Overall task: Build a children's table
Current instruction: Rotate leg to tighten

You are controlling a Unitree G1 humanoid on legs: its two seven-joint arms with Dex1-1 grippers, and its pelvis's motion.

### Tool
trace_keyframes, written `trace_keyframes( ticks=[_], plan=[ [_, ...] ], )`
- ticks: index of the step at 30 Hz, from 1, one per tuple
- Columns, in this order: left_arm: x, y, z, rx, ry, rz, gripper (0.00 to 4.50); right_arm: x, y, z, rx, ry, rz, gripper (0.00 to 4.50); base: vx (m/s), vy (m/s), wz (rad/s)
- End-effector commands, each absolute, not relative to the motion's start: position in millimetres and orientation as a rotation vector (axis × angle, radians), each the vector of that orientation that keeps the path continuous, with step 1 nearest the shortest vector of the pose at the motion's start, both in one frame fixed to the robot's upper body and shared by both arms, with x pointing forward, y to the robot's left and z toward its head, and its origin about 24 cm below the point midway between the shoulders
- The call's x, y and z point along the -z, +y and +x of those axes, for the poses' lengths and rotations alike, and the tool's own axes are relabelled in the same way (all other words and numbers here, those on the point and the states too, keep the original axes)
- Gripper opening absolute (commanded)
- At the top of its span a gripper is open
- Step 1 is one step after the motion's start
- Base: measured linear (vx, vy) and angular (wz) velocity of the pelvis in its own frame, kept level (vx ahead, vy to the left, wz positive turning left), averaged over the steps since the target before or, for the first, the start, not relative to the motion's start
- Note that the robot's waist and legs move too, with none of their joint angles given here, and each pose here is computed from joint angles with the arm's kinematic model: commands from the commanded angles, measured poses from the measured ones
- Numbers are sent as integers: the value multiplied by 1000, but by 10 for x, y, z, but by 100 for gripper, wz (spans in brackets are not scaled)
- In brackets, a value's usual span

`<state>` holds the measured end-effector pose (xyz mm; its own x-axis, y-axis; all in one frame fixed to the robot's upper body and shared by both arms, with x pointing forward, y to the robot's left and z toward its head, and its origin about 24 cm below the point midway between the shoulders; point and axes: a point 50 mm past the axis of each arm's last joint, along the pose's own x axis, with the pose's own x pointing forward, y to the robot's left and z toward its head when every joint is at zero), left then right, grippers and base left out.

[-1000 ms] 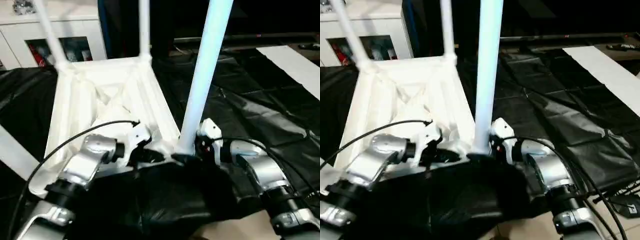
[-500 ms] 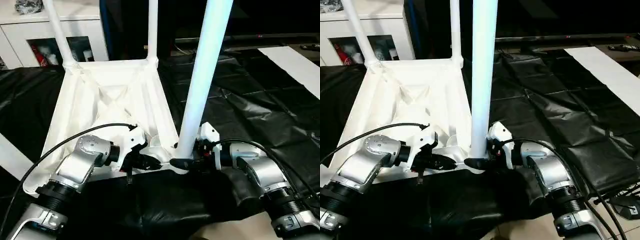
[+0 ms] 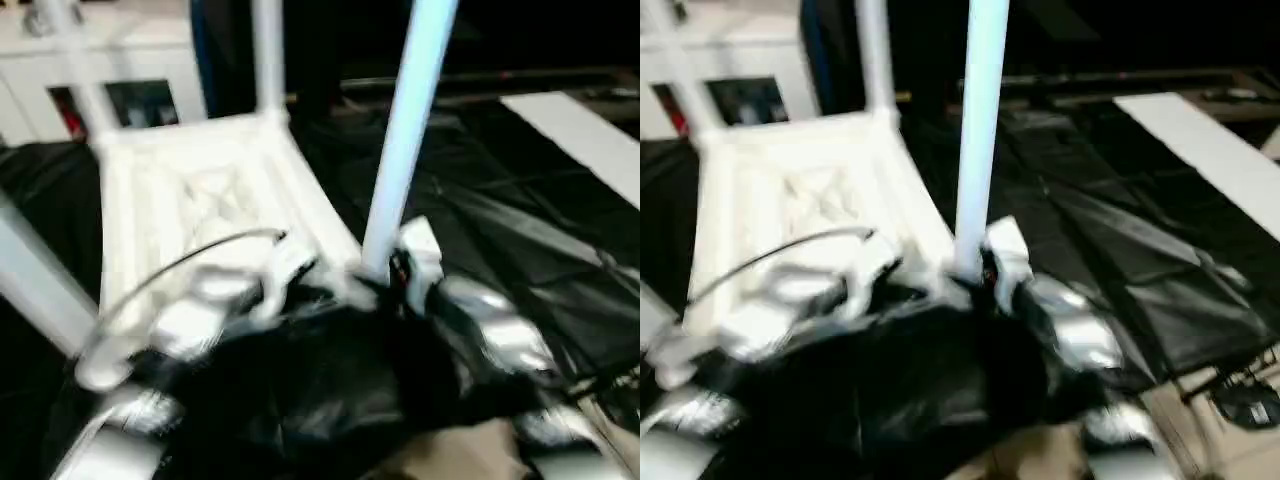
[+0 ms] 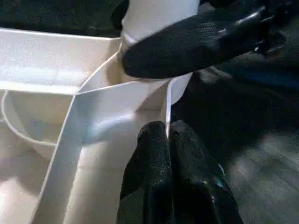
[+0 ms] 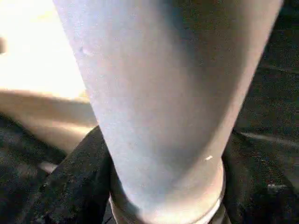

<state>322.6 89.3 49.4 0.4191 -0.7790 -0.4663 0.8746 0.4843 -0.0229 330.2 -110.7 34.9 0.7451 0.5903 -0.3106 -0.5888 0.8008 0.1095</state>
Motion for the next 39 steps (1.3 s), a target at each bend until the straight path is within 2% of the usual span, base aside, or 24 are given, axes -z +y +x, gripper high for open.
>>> trace_keyframes(
  ticks=[1, 4, 6, 8, 14, 22, 27, 31, 32, 39],
  plan=[
    [-644, 624, 3277, 1060, 365, 236, 0, -194, -778, 3202, -703, 419, -13, 272, 0, 0, 0],
    [-628, 547, 3254, 1073, 356, 241, 0, -244, -629, 3206, -748, 370, -21, 272, 0, 0, 0],
    [-618, 544, 3236, 1090, 356, 242, 0, -266, -617, 3206, -766, 353, -2, 272, 0, 0, 0],
    [-604, 540, 3217, 1112, 354, 245, 0, -288, -607, 3209, -777, 341, 36, 328, 0, 0, 0],
    [-584, 646, 3127, 1221, 350, 252, 0, -318, -732, 3116, -930, 327, -31, 385, 0, 0, 0],
    [-596, 763, 3010, 1355, 348, 253, 0, -384, -977, 3018, -1107, 325, -102, 385, 0, 0, 0],
    [-572, 909, 2944, 1428, 383, 277, 0, -434, -1194, 2910, -1260, 339, -208, 385, 0, 0, 0],
    [-582, 970, 2884, 1484, 407, 268, 0, -464, -1239, 2911, -1286, 350, -191, 385, 0, 0, 0],
    [-586, 982, 2875, 1493, 409, 266, 0, -470, -1243, 2915, -1289, 352, -189, 361, 0, 0, 0],
    [-598, 1031, 2848, 1514, 419, 255, 0, -477, -1236, 2902, -1323, 363, -165, 305, 0, 0, 0]
  ],
)
